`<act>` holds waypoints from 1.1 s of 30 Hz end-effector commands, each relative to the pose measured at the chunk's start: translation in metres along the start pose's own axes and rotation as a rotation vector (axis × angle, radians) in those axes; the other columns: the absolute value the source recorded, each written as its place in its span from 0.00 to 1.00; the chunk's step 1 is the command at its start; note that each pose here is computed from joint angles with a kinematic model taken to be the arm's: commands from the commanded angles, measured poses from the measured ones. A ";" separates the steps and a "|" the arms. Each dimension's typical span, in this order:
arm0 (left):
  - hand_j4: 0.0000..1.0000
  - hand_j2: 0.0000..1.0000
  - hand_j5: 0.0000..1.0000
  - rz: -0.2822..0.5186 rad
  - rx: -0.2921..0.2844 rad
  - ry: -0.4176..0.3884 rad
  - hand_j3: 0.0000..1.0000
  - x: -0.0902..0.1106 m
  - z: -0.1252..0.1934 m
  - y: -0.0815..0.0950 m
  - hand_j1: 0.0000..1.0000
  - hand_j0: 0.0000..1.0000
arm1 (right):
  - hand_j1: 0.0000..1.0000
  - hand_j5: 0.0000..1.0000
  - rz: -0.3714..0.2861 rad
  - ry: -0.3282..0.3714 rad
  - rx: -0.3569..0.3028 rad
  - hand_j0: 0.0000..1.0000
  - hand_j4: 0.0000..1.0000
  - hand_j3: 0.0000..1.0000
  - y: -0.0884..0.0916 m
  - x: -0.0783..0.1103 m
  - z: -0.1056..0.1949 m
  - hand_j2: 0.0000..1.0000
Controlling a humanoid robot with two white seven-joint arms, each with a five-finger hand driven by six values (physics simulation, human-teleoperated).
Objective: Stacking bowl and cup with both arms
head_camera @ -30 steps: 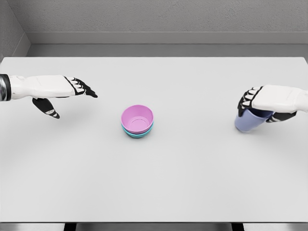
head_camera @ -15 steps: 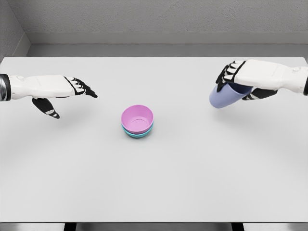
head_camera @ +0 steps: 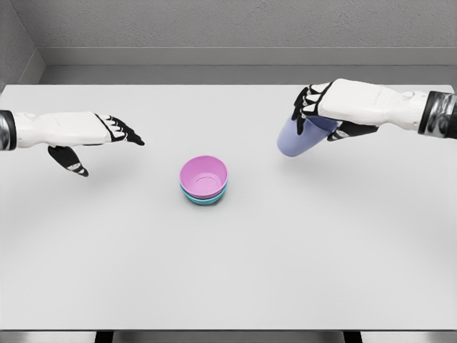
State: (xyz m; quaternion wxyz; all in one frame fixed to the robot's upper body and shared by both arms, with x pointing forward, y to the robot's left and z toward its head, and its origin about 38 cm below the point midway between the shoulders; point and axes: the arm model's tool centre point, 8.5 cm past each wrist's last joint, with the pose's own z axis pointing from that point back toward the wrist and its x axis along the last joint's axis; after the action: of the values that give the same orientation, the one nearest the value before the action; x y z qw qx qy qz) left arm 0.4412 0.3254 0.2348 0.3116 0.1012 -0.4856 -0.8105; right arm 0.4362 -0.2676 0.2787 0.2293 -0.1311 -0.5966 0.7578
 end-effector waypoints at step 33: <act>1.00 1.00 1.00 0.006 0.005 0.004 1.00 -0.001 0.002 0.001 1.00 1.00 | 0.47 0.47 -0.004 -0.142 -0.089 0.47 0.47 0.47 -0.017 0.032 -0.061 0.47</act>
State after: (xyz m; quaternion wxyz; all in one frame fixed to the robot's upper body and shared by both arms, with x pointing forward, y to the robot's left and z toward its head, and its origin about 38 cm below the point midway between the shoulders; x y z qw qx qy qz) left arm 0.4413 0.3265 0.2355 0.3122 0.1025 -0.4855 -0.8101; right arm 0.4414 -0.2063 0.2841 0.1843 -0.0971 -0.6384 0.7409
